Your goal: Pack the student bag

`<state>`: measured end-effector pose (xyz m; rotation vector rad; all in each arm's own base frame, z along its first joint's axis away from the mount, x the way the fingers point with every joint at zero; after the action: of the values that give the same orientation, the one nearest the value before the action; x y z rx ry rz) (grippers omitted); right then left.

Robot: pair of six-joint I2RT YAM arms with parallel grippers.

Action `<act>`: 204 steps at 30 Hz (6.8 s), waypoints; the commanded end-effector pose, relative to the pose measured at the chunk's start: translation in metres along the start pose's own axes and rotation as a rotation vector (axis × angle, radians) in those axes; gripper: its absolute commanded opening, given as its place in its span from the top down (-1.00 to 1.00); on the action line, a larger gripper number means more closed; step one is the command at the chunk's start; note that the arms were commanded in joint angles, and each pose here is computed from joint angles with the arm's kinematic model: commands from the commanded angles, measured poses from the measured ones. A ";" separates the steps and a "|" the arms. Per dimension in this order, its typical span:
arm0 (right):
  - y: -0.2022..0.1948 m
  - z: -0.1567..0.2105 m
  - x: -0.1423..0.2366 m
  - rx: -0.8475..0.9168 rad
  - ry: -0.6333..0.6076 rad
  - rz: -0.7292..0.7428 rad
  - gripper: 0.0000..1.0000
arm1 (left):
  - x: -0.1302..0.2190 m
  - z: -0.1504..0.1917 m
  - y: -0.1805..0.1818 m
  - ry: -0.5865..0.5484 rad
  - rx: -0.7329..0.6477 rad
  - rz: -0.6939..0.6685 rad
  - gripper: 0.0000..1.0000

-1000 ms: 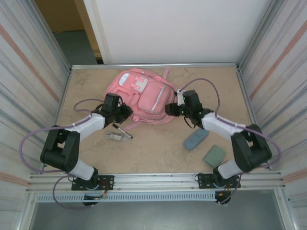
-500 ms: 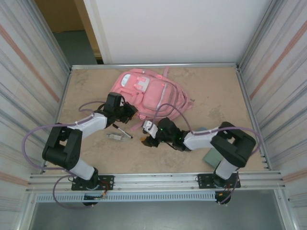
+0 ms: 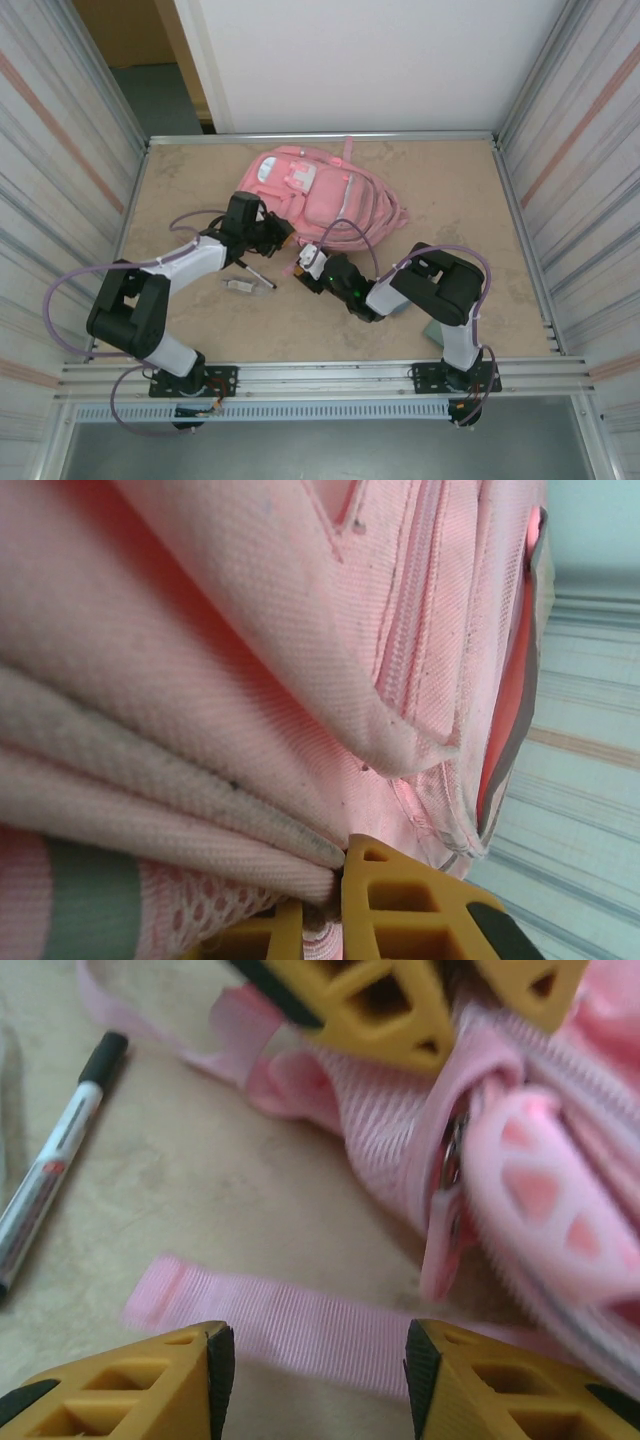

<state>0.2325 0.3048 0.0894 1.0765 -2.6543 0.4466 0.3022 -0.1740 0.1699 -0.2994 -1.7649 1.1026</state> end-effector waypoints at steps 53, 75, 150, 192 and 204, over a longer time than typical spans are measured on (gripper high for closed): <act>-0.011 0.001 0.016 -0.048 -0.173 0.230 0.92 | 0.038 -0.008 0.000 -0.149 0.017 -0.010 1.00; -0.015 -0.008 -0.013 0.000 -0.188 0.170 0.82 | 0.022 0.033 -0.018 -0.017 0.068 0.067 1.00; 0.001 -0.012 0.010 0.023 -0.214 0.026 0.48 | 0.045 0.016 -0.021 -0.122 0.041 0.060 1.00; -0.025 0.013 0.069 -0.244 0.052 0.138 1.00 | 0.034 -0.047 0.007 -0.131 -0.138 -0.120 1.00; -0.045 0.033 0.080 -0.460 0.325 -0.025 1.00 | 0.015 -0.077 0.039 -0.112 -0.079 -0.162 1.00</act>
<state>0.2136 0.2303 0.1111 0.9200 -2.4350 0.0017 0.3231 -0.1288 0.1493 -0.2118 -1.7479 0.9697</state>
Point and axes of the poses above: each hand's point on the last joint's axis, 136 mm out from that joint toward the fingers, its own x axis back along the fingers, its own y axis along the line the jaws close on, z = x × y, the point moved 9 cm from there along x, back along the fingers, and after that the axes turned 3 degrees about -x, right-handed, at the moved point
